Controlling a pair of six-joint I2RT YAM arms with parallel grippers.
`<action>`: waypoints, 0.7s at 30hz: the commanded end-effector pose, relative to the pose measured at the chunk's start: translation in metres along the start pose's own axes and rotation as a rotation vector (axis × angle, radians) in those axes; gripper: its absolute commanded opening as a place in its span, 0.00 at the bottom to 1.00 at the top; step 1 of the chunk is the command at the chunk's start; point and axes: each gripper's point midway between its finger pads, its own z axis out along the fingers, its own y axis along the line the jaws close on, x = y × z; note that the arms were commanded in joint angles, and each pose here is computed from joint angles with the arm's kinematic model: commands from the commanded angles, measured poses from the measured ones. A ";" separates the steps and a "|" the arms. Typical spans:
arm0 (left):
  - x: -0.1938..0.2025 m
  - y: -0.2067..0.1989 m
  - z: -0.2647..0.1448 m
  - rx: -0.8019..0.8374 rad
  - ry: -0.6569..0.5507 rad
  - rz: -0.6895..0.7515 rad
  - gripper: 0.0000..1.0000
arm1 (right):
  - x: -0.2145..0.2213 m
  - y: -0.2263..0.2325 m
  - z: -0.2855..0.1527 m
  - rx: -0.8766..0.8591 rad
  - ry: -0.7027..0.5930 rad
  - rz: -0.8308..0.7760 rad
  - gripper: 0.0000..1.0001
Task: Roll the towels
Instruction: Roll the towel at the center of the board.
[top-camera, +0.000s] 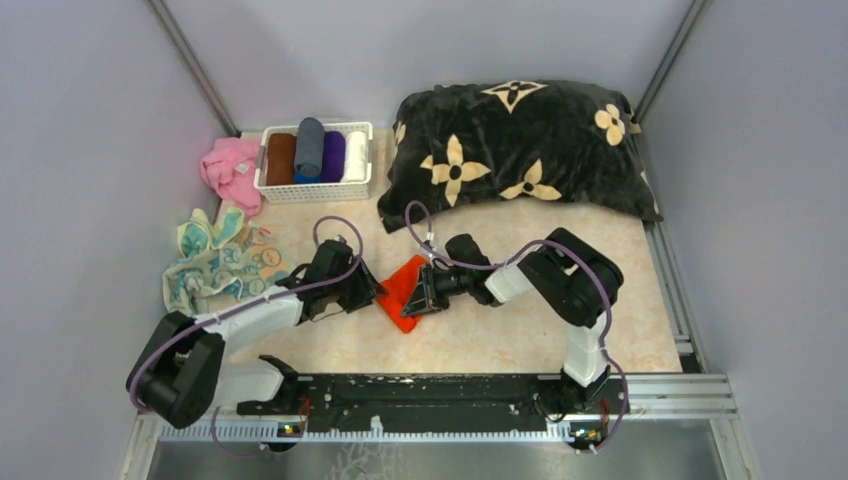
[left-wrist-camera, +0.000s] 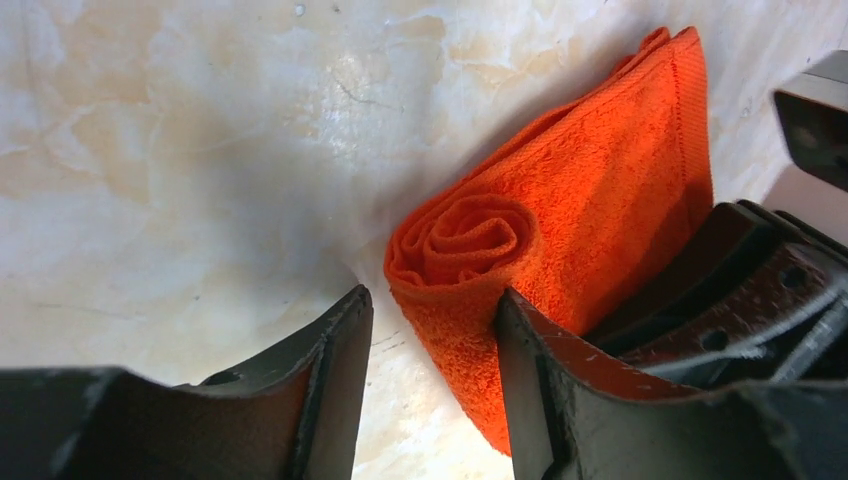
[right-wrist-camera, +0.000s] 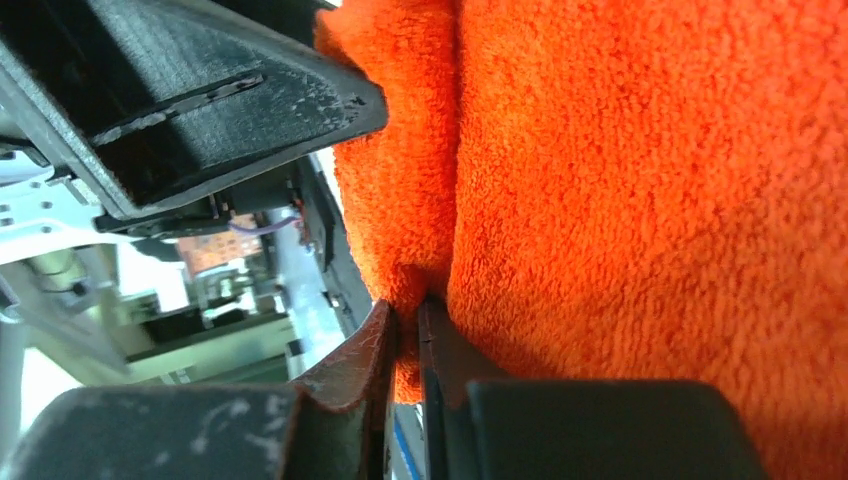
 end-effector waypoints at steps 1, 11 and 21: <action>0.002 0.006 0.009 -0.031 0.008 0.009 0.51 | -0.012 -0.001 -0.013 0.139 -0.049 -0.151 0.13; 0.012 0.027 0.018 -0.110 0.047 0.021 0.48 | -0.027 0.036 -0.047 0.598 -0.209 -0.669 0.44; 0.016 0.031 0.019 -0.124 0.059 0.027 0.49 | -0.012 0.060 -0.023 0.867 -0.256 -1.100 0.48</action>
